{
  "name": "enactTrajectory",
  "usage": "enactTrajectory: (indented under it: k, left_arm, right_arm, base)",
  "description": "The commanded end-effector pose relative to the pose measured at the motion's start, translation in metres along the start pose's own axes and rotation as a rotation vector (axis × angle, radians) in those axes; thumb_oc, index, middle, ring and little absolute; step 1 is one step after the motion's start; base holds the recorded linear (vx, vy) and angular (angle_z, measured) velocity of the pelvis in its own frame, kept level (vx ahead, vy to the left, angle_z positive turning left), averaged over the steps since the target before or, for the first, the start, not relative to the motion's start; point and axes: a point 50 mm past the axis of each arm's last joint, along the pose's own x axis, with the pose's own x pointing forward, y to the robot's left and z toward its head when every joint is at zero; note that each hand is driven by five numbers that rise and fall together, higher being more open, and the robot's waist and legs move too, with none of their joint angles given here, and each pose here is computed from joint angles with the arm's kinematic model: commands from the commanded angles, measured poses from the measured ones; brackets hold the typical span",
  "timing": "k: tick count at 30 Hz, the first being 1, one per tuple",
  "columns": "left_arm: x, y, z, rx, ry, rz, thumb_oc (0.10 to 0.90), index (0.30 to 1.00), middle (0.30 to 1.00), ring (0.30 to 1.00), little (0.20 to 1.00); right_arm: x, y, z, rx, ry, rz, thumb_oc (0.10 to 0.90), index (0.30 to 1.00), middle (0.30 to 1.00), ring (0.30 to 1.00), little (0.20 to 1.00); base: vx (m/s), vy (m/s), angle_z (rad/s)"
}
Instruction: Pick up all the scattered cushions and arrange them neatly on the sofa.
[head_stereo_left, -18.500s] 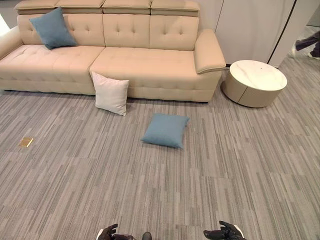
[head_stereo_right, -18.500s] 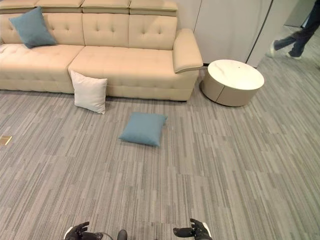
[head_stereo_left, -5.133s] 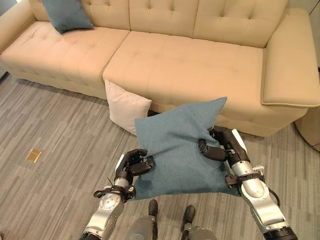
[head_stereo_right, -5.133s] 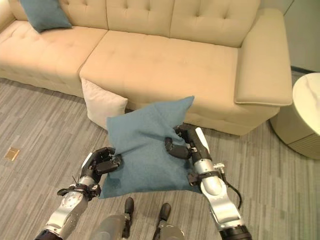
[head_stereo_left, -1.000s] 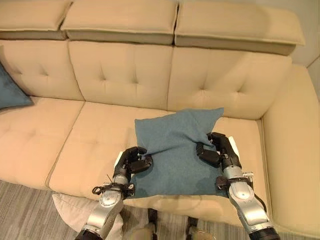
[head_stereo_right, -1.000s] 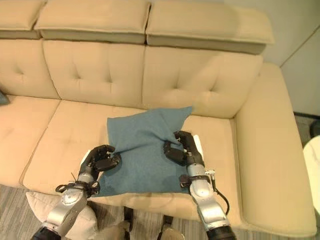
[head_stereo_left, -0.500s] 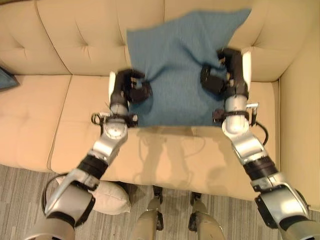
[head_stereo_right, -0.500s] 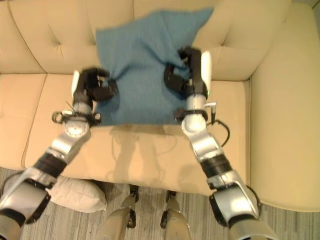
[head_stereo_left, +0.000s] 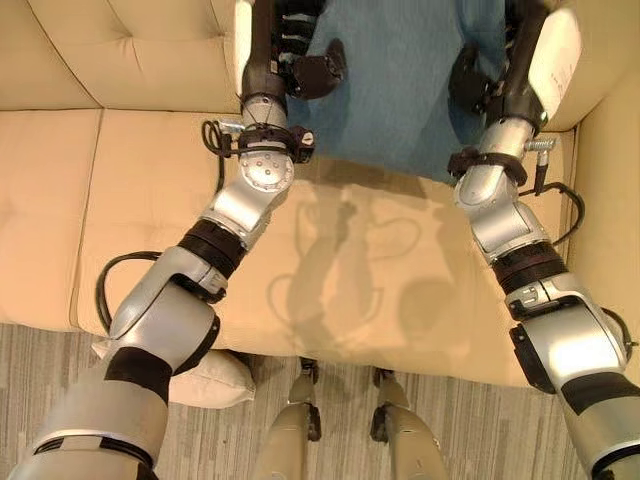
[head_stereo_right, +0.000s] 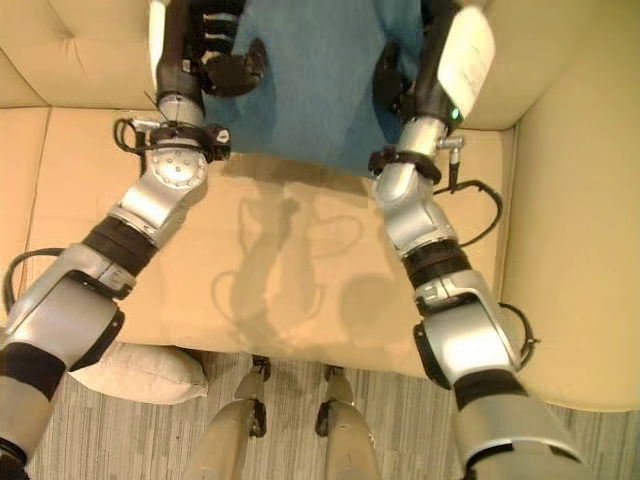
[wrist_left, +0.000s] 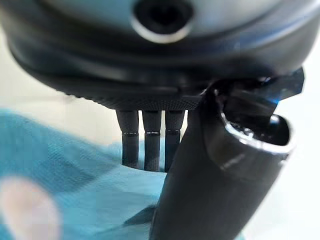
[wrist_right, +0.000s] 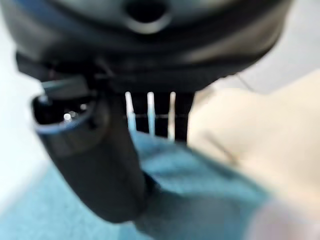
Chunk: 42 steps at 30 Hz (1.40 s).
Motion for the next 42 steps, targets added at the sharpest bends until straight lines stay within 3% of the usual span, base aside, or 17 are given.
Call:
enactTrajectory:
  k: [1,3,6,11,18,26,27,28,31,32,35,36,37,42]
  left_arm:
    - [0.012,-0.027,0.106,-0.201,-0.395,-0.121,0.800,0.900,0.900,0.900,0.900]
    - [0.004,-0.024,0.069,-0.293,-0.261,-0.092,0.800,0.900,0.900,0.900,0.900]
    - [-0.002,-0.021,0.053,-0.325,-0.206,-0.079,0.800,0.900,0.900,0.900,0.900]
    - [-0.010,0.013,0.016,-0.159,-0.147,-0.032,0.800,0.900,0.900,0.900,0.900]
    - [-0.010,0.064,0.008,-0.015,-0.163,0.052,0.800,0.900,0.900,0.900,0.900]
    - [-0.038,0.093,-0.013,0.002,-0.145,0.078,0.800,0.900,0.900,0.900,0.900]
    - [-0.082,0.113,-0.050,0.058,-0.033,0.017,0.800,0.900,0.900,0.900,0.900]
    - [-0.083,0.112,-0.051,0.059,-0.029,0.014,0.800,0.900,0.900,0.900,0.900]
    - [-0.149,0.128,-0.096,0.071,0.167,-0.016,0.800,0.900,0.900,0.900,0.900]
    - [-0.150,0.128,-0.096,0.072,0.170,-0.018,0.800,0.900,0.900,0.900,0.900]
    - [-0.202,0.135,-0.125,0.085,0.345,-0.032,0.800,0.900,0.900,0.900,0.900]
    - [-0.238,0.142,-0.142,0.075,0.476,-0.012,0.800,0.900,0.900,0.900,0.900]
    - [-0.239,0.142,-0.142,0.076,0.477,-0.013,0.800,0.900,0.900,0.900,0.900]
    - [-0.318,0.151,-0.175,0.096,0.782,0.031,0.800,0.900,0.900,0.900,0.900]
  right_arm:
    - [0.021,-0.014,0.104,0.178,-0.341,-0.041,0.800,0.900,0.900,0.900,0.900]
    - [0.015,-0.009,0.098,0.188,-0.320,-0.014,0.800,0.900,0.900,0.900,0.900]
    - [0.013,-0.008,0.091,0.174,-0.308,-0.008,0.800,0.900,0.900,0.900,0.900]
    - [0.015,-0.022,0.057,0.127,-0.253,-0.030,0.800,0.900,0.900,0.900,0.900]
    - [0.020,-0.046,0.030,0.094,-0.221,-0.062,0.800,0.900,0.900,0.900,0.900]
    - [0.008,-0.074,-0.005,0.049,-0.201,-0.087,0.800,0.900,0.900,0.900,0.900]
    - [-0.014,-0.089,-0.030,0.071,-0.183,-0.056,0.800,0.900,0.900,0.900,0.900]
    - [-0.016,-0.088,-0.031,0.070,-0.180,-0.053,0.800,0.900,0.900,0.900,0.900]
    - [-0.060,-0.090,-0.067,0.075,-0.112,0.055,0.800,0.900,0.900,0.900,0.900]
    - [-0.061,-0.090,-0.068,0.074,-0.110,0.057,0.800,0.900,0.900,0.900,0.900]
    - [-0.103,-0.088,-0.106,0.020,0.024,0.172,0.800,0.900,0.900,0.900,0.900]
    - [-0.137,-0.086,-0.133,-0.011,0.149,0.264,0.800,0.900,0.900,0.900,0.900]
    - [-0.138,-0.086,-0.134,-0.011,0.150,0.265,0.800,0.900,0.900,0.900,0.900]
    - [-0.223,-0.076,-0.177,-0.013,0.449,0.454,0.800,0.900,0.900,0.900,0.900]
  base:
    - [0.00,-0.030,-0.03]
    - [0.00,-0.035,0.02]
    - [0.00,-0.028,0.22]
    - [0.00,-0.008,-0.02]
    - [0.00,-0.001,0.05]
    - [0.02,-0.007,0.04]
    - [0.05,-0.010,0.06]
    - [0.13,-0.027,0.07]
    - [0.07,-0.018,0.11]
    - [0.03,-0.017,0.23]
    - [0.06,-0.030,0.14]
    - [0.05,-0.021,0.09]
    - [0.05,-0.029,0.03]
    - [0.04,-0.017,0.01]
